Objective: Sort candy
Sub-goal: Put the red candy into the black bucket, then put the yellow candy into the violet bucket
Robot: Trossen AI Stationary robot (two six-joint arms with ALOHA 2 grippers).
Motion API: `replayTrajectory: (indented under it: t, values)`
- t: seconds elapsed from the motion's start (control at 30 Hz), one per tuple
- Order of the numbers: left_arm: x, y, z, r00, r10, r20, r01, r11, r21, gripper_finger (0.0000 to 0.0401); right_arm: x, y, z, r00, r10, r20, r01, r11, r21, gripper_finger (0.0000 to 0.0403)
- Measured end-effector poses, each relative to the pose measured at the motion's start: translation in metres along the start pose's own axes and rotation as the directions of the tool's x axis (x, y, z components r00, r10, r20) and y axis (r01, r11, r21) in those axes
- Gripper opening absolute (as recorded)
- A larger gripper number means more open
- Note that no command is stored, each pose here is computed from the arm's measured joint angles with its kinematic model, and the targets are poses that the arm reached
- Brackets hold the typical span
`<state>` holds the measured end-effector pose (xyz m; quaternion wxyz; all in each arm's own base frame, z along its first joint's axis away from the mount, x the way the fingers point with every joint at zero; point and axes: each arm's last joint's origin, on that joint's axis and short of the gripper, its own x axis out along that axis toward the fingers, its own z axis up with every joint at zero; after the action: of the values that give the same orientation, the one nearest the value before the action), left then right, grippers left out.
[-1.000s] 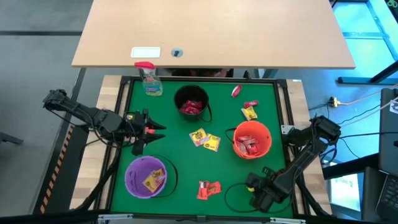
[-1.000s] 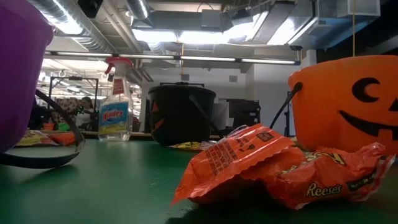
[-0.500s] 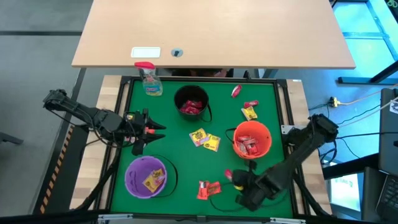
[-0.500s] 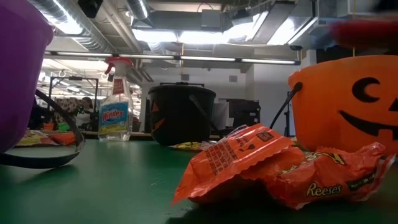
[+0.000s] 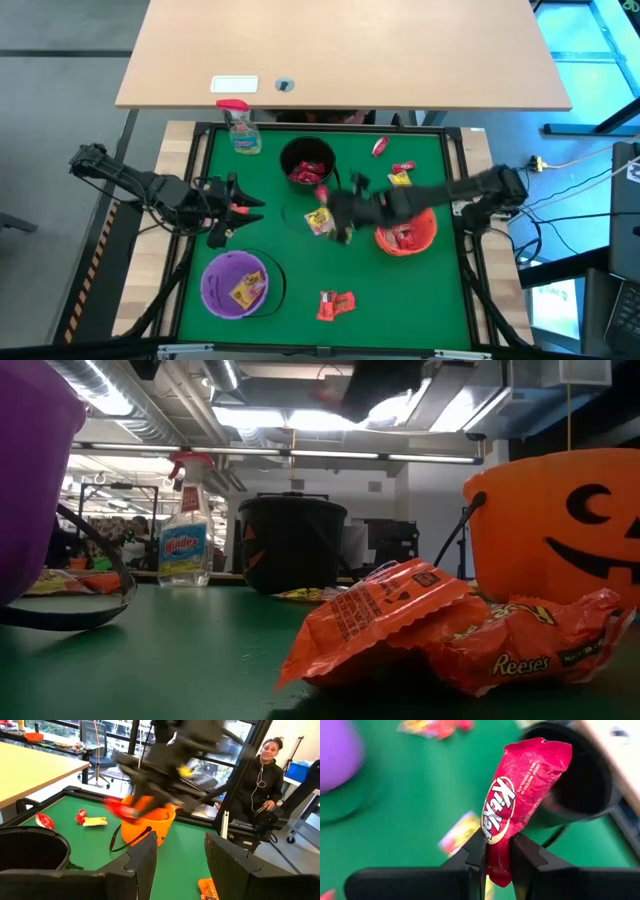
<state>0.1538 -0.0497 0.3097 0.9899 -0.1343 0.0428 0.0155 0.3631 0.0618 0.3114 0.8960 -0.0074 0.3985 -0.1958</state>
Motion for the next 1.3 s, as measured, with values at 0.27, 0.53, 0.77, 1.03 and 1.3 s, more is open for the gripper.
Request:
replayTrajectory:
  t: [0.27, 0.53, 0.77, 1.03, 1.3]
  values:
    - [0.000, 0.000, 0.000, 1.000, 0.002, -0.003, -0.002, 1.000, 0.003, 0.0156, 0.048, -0.095, 0.035, 0.993, 0.083, 0.082, -0.093, 0.988, 0.124, 0.0058]
    - [0.000, 0.000, -0.001, 1.000, 0.003, -0.005, -0.003, 1.000, 0.005, 0.0156, 0.067, -0.138, 0.043, 0.979, 0.141, 0.148, -0.167, 0.968, 0.186, 0.0065]
    - [0.000, 0.000, -0.001, 1.000, 0.003, -0.005, -0.003, 1.000, 0.005, 0.0156, 0.070, -0.137, 0.044, 0.982, 0.109, 0.155, -0.135, 0.977, 0.167, 0.0161]
    - [0.000, 0.000, -0.001, 1.000, 0.003, -0.005, -0.003, 1.000, 0.005, 0.0156, 0.065, -0.137, 0.044, 0.977, 0.138, 0.161, -0.165, 0.973, 0.162, 0.0236]
    - [0.000, 0.001, 0.000, 1.000, 0.028, 0.003, -0.029, 0.998, 0.057, 0.0156, 0.033, -0.115, 0.043, 0.939, 0.310, 0.148, -0.326, 0.940, 0.100, 0.0221]
